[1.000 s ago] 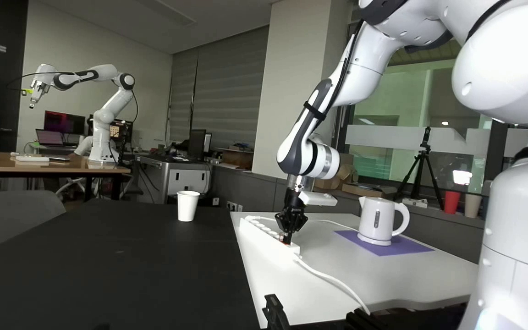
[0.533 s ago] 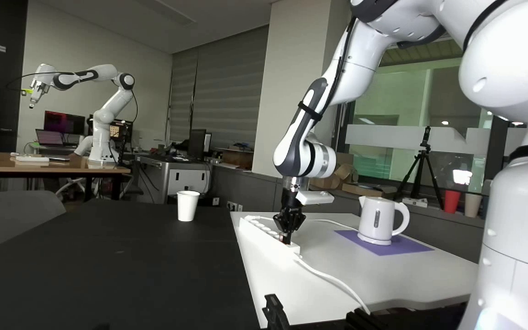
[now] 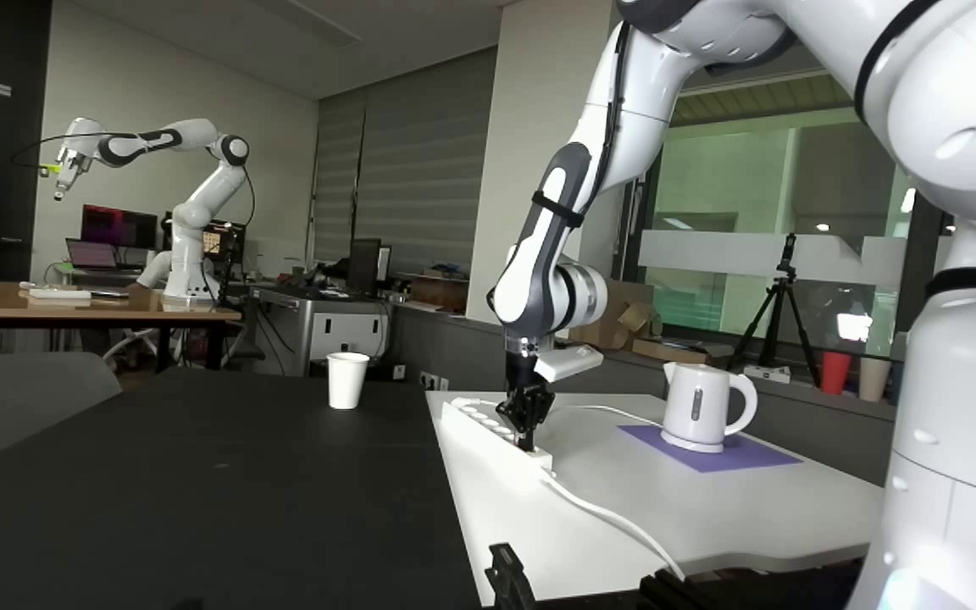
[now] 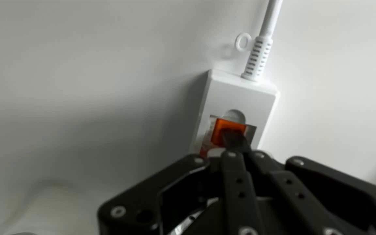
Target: Press the switch on the adapter
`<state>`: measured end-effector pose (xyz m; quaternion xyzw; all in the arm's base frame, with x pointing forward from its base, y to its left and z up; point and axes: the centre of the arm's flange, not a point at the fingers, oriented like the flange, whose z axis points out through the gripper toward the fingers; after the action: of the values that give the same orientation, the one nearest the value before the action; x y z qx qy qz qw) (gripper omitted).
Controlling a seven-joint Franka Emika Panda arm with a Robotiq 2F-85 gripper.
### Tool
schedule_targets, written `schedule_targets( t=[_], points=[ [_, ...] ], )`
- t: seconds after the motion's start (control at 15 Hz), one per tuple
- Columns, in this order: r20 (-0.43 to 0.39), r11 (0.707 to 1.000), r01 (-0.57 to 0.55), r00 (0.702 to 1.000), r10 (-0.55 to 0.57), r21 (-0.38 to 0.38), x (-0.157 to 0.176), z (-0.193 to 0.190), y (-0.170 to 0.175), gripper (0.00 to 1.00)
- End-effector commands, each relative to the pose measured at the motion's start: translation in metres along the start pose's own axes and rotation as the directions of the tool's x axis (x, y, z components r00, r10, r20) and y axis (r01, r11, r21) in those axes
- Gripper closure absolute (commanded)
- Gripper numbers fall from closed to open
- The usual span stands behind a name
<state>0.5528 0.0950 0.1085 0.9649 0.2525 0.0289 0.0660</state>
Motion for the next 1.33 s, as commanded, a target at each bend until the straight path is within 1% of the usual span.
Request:
schedule_targets(
  t=[0.0, 0.2, 0.27, 0.4, 0.6, 0.87, 0.93, 1.0, 1.07, 1.27],
  points=[
    [0.027, 1.000, 0.008, 1.000, -0.007, -0.030, 0.000, 0.033, -0.025, 1.00],
    [0.027, 0.999, 0.019, 0.999, -0.017, -0.047, 0.004, 0.005, -0.023, 1.00],
    [0.038, 0.999, 0.029, 0.999, -0.028, -0.025, 0.004, -0.008, -0.022, 1.00],
    [0.047, 0.999, 0.038, 0.998, -0.037, -0.023, 0.001, -0.034, -0.022, 1.00],
    [0.073, 0.997, 0.040, 0.997, -0.036, -0.061, -0.004, -0.064, -0.020, 1.00],
    [0.108, 0.993, 0.063, 0.993, -0.053, -0.096, -0.006, -0.089, -0.010, 1.00],
    [0.128, 0.992, 0.068, 0.990, -0.054, -0.108, -0.006, -0.092, -0.009, 0.74],
    [0.145, 0.989, 0.082, 0.987, -0.064, -0.119, -0.007, -0.095, -0.007, 0.72],
    [0.156, 0.988, 0.088, 0.985, -0.068, -0.127, -0.008, -0.097, -0.005, 0.67],
    [0.170, 0.989, 0.074, 0.984, -0.052, -0.125, -0.011, -0.101, 0.001, 0.46]
  ],
)
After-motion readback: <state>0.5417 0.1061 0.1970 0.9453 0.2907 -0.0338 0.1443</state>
